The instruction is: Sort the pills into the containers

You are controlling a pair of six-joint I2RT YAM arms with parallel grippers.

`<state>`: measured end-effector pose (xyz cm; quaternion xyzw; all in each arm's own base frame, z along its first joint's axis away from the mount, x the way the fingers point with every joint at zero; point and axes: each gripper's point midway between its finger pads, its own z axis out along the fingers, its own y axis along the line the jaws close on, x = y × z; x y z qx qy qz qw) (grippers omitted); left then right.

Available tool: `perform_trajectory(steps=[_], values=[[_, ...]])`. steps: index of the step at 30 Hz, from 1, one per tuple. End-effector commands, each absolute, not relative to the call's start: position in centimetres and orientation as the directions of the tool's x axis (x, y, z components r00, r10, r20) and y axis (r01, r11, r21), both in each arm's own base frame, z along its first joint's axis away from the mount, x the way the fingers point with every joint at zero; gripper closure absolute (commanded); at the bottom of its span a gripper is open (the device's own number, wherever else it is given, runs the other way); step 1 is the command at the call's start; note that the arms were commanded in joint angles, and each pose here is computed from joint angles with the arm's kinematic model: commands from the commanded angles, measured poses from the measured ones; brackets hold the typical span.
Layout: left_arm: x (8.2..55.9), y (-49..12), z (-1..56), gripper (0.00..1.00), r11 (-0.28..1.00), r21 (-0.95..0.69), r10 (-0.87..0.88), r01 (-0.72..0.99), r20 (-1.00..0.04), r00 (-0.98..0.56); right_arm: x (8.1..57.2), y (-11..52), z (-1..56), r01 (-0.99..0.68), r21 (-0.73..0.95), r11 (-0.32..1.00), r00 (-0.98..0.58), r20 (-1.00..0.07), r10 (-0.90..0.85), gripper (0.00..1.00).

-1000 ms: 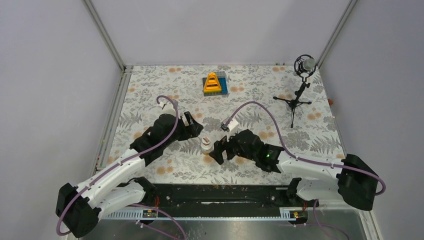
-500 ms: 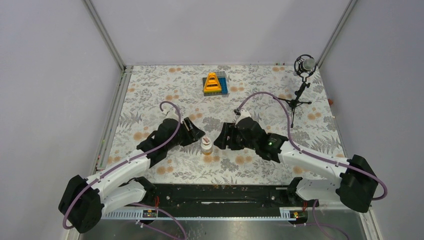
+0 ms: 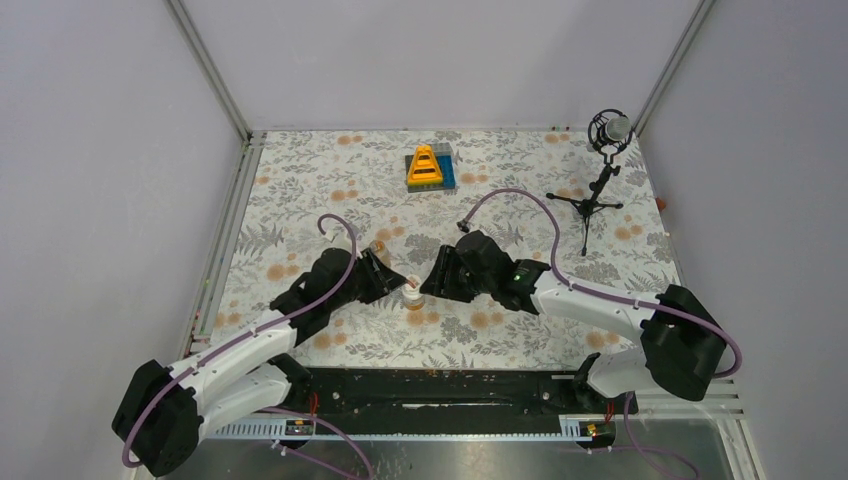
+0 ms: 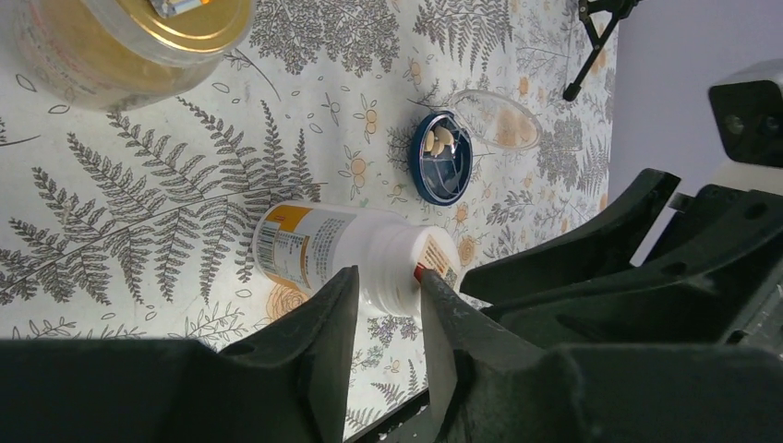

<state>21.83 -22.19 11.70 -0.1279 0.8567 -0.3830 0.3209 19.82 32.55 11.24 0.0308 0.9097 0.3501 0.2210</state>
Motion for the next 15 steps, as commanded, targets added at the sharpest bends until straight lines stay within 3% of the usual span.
perform_trajectory(steps=[1,8,12,15], values=[[22.0,-22.8,13.4,0.7,0.629,-0.773,-0.471,0.086,-0.466,-0.749,20.6,33.9,12.9,-0.101,0.698,0.709,-0.898,-0.37,0.237,0.47],[21.7,-23.1,13.2,0.75,0.632,-0.768,-0.443,0.101,-0.465,-0.766,21.4,34.4,13.4,-0.114,0.719,0.685,-0.891,-0.379,0.25,0.48],[21.7,-23.1,12.9,0.76,0.641,-0.761,-0.437,0.098,-0.467,-0.768,21.9,34.5,13.7,-0.092,0.738,0.668,-0.887,-0.366,0.281,0.4],[21.7,-23.0,12.8,0.76,0.647,-0.755,-0.434,0.1,-0.474,-0.766,22.3,34.8,13.4,-0.064,0.745,0.664,-0.89,-0.343,0.299,0.41]])
